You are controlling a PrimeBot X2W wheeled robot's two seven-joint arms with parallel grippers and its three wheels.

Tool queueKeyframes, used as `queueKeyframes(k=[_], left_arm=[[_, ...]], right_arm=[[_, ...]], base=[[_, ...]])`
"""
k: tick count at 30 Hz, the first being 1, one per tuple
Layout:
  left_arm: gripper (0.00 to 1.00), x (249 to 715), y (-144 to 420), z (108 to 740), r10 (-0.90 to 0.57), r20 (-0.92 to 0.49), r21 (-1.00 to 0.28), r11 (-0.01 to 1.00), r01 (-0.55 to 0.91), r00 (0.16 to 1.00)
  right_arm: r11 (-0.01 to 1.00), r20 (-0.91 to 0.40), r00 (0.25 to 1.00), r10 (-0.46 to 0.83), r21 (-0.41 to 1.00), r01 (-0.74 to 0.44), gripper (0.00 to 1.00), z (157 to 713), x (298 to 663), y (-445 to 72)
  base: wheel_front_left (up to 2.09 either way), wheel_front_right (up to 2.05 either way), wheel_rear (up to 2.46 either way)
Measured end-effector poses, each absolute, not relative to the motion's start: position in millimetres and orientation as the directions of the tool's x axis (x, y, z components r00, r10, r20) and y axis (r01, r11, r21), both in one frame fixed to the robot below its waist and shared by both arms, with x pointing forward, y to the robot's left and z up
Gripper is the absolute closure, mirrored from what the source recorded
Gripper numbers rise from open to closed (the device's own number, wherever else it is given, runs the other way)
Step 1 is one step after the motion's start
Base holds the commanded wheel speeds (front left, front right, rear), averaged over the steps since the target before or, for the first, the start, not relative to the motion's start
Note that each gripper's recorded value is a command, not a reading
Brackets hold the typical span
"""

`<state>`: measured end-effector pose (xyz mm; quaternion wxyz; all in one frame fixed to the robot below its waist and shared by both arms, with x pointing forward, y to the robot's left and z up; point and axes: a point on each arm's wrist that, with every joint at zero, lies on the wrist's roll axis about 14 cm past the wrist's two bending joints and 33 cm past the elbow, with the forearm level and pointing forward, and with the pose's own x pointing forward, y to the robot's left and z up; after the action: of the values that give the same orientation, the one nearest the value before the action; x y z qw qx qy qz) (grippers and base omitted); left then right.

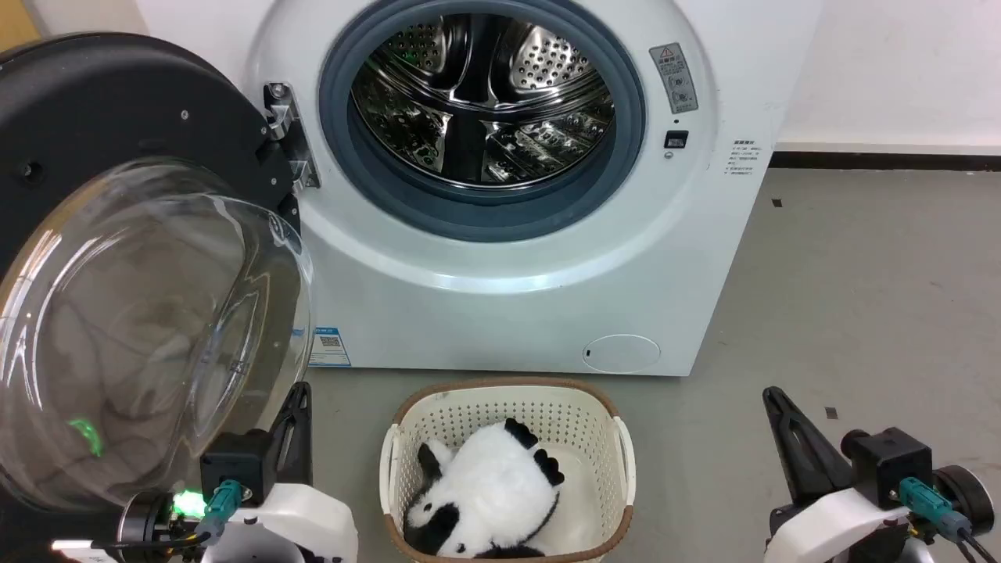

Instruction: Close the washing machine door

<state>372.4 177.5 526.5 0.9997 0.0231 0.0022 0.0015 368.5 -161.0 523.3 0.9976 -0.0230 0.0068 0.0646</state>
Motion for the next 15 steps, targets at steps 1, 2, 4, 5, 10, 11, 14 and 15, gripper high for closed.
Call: queueKeyframes(k=[1, 2, 4, 5, 10, 11, 14, 15], left_arm=[[1.00, 372.4, 177.5, 526.5, 0.003, -0.004, 0.046, 0.999, -0.003, 1.000], [0.00, 372.4, 177.6, 526.4, 0.004, -0.005, 0.046, 0.999, -0.003, 1.000], [0.00, 372.4, 177.3, 526.2, 0.003, -0.005, 0.046, 0.999, -0.003, 1.000], [0.00, 372.4, 177.3, 526.2, 0.003, -0.005, 0.046, 0.999, -0.003, 1.000], [0.00, 372.4, 176.4, 526.2, 0.000, -0.005, 0.045, 0.999, 0.000, 1.000], [0.00, 372.4, 176.1, 526.2, 0.000, -0.004, 0.045, 0.999, 0.001, 1.000], [0.00, 372.1, 175.8, 527.1, -0.002, 0.003, 0.045, 0.999, 0.001, 1.000], [0.00, 371.9, 175.7, 527.2, -0.002, 0.004, 0.045, 0.999, 0.001, 1.000]], right_arm=[[0.991, -0.017, 0.992, 0.128, -0.045, -0.129, 1.00, 523.4, 368.5, -161.2], [0.991, -0.016, 0.992, 0.128, -0.045, -0.129, 0.00, 523.3, 368.4, -161.0], [0.991, -0.017, 0.992, 0.128, -0.045, -0.129, 0.00, 523.3, 368.4, -161.2], [0.991, -0.017, 0.992, 0.128, -0.045, -0.129, 0.00, 523.2, 368.4, -161.1], [0.991, -0.015, 0.992, 0.129, -0.043, -0.129, 0.00, 523.4, 368.5, -161.1], [0.991, -0.015, 0.992, 0.129, -0.043, -0.130, 0.00, 523.4, 368.6, -160.9], [0.991, -0.007, 0.991, 0.131, -0.037, -0.131, 0.00, 524.3, 369.0, -160.4], [0.991, -0.006, 0.991, 0.131, -0.035, -0.131, 0.00, 524.4, 369.2, -160.2]], base=[[0.00, 0.00, 0.00], [0.00, 0.00, 0.00], [0.00, 0.00, 0.00], [0.00, 0.00, 0.00], [0.00, 0.00, 0.00], [0.00, 0.00, 0.00], [0.00, 0.00, 0.00], [0.00, 0.00, 0.00]])
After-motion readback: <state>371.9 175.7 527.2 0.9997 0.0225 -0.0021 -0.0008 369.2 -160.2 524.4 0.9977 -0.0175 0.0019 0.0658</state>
